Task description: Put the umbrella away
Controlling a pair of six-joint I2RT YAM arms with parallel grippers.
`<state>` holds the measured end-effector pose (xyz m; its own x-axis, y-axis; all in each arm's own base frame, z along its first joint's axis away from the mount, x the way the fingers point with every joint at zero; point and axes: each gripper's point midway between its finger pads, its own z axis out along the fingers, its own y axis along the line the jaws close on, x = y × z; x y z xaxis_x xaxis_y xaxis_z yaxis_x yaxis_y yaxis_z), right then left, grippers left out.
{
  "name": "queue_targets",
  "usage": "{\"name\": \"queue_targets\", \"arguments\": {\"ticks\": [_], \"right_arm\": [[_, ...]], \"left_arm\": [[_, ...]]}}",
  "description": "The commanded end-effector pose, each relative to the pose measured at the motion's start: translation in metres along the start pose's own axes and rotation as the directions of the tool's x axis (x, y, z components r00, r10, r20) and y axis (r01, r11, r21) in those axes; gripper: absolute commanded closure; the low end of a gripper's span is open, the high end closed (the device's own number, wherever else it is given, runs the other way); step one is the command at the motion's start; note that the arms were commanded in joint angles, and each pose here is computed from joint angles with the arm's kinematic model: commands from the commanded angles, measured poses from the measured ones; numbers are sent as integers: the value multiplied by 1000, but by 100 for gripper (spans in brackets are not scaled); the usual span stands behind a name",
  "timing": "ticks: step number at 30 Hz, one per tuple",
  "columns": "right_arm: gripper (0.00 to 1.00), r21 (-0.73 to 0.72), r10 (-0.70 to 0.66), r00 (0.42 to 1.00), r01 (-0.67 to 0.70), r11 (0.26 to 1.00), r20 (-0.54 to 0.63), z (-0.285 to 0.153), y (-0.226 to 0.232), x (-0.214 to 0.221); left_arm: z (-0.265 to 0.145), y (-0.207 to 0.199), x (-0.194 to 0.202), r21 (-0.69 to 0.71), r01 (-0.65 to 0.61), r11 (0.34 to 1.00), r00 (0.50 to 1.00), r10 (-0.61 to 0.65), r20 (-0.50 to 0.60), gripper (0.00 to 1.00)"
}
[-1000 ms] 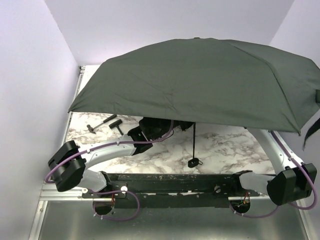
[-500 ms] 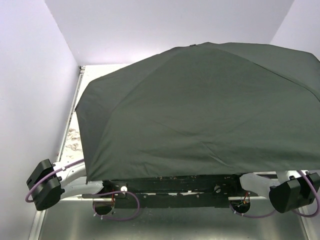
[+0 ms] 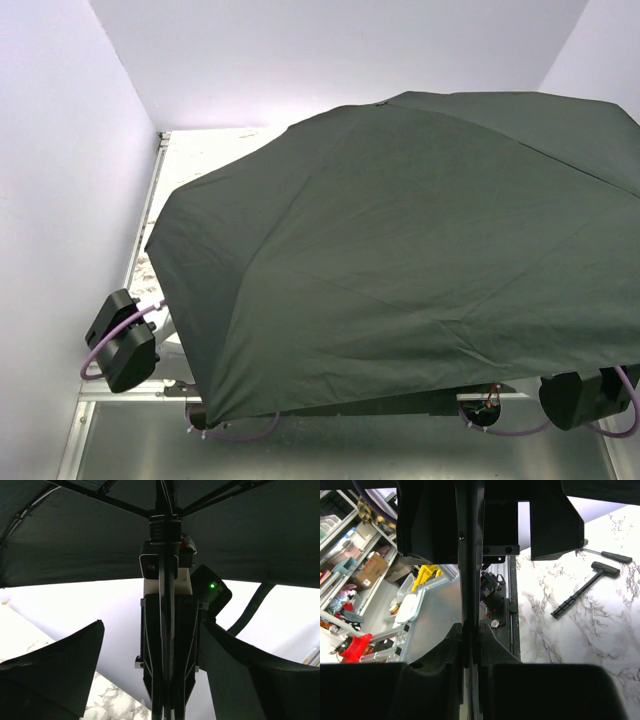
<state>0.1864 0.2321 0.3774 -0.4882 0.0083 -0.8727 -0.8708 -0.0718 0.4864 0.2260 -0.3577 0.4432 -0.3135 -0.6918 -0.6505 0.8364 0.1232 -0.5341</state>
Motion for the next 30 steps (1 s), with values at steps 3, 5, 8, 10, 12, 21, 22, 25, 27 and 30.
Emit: {"name": "queue_targets", "arguments": {"ticks": [3, 5, 8, 10, 12, 21, 22, 25, 27, 30], "right_arm": [[99, -3, -90, 996, 90, 996, -8, 0, 7, 1], [99, 11, -93, 996, 93, 996, -7, 0, 4, 1], [99, 36, -94, 996, 94, 995, -5, 0, -1, 2], [99, 60, -98, 995, 98, 993, -4, -1, -6, 2], [99, 82, -107, 994, 107, 991, -4, -1, -9, 2], [99, 122, -102, 995, 102, 987, -5, -2, -17, 3], [99, 123, -103, 995, 103, 987, -5, -2, -16, 3], [99, 129, -110, 994, 110, 986, -5, -2, -16, 2], [99, 136, -114, 993, 114, 984, -7, -3, -17, 2], [99, 163, -122, 992, 122, 979, -10, -4, -21, 3]], "left_arm": [[14, -16, 8, 90, 67, 994, 997, -63, -46, 31], [16, -18, 8, 103, 81, 991, 996, -76, -50, 34], [18, -19, 11, 106, 90, 990, 995, -84, -60, 42], [19, -20, 11, 111, 98, 989, 994, -91, -64, 44], [20, -20, 10, 110, 106, 988, 993, -100, -60, 44], [23, -12, -11, 43, 127, 991, 992, -128, 14, 47], [24, -11, -11, 38, 132, 990, 991, -133, 15, 52], [27, -7, -12, 22, 140, 990, 990, -141, 27, 61], [29, -4, -13, 8, 142, 990, 989, -142, 36, 69], [31, 2, -18, -32, 141, 989, 988, -139, 60, 100]]}}
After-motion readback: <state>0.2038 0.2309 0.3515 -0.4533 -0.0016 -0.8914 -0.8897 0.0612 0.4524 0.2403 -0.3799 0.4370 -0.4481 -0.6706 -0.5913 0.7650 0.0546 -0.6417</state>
